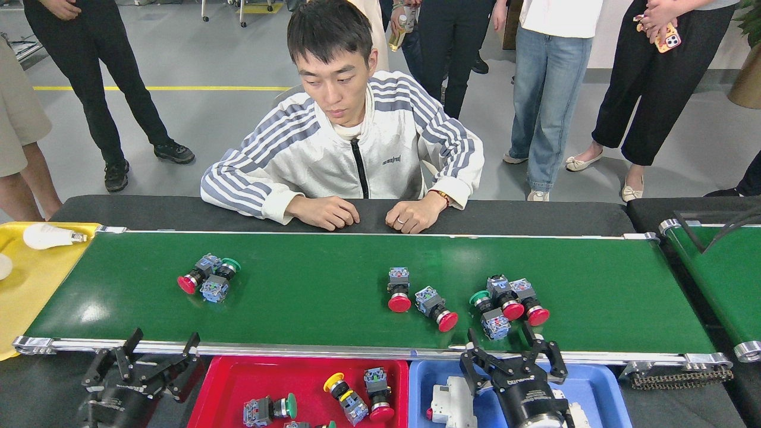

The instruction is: Pick switch part from conveyor to tray

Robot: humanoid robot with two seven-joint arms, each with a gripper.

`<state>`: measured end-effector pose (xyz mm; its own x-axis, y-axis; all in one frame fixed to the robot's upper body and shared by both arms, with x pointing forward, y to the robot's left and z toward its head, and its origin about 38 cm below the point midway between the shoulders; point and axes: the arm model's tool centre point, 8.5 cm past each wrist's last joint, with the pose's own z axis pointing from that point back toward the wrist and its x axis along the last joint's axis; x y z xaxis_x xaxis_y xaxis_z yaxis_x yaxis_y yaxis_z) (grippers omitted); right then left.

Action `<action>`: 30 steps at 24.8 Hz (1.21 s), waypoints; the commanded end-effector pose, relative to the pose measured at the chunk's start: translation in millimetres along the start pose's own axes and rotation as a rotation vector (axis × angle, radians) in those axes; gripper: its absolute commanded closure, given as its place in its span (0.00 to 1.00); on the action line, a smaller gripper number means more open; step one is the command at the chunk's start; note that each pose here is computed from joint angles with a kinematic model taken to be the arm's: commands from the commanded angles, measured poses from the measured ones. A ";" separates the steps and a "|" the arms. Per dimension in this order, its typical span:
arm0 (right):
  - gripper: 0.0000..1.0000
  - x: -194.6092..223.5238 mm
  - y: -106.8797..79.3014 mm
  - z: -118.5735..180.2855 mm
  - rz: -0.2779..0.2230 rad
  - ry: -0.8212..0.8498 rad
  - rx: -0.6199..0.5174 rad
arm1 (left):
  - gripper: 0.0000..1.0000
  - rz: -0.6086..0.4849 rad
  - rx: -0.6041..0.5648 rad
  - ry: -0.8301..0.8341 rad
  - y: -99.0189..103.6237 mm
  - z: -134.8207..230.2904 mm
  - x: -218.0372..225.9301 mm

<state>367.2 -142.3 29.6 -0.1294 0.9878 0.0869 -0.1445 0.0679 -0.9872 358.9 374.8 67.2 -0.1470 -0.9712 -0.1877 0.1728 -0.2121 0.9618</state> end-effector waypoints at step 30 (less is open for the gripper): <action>0.00 194.0 -10.0 61.6 0.053 -0.761 -0.020 | 0.71 0.138 -0.126 0.184 -11.1 -107.1 -75.6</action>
<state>277.3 37.7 51.1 -0.7753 0.6224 0.1077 -0.1359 0.0023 -0.9907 465.6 437.7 36.3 0.0596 -0.9936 -0.0963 0.3547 -0.0692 0.9324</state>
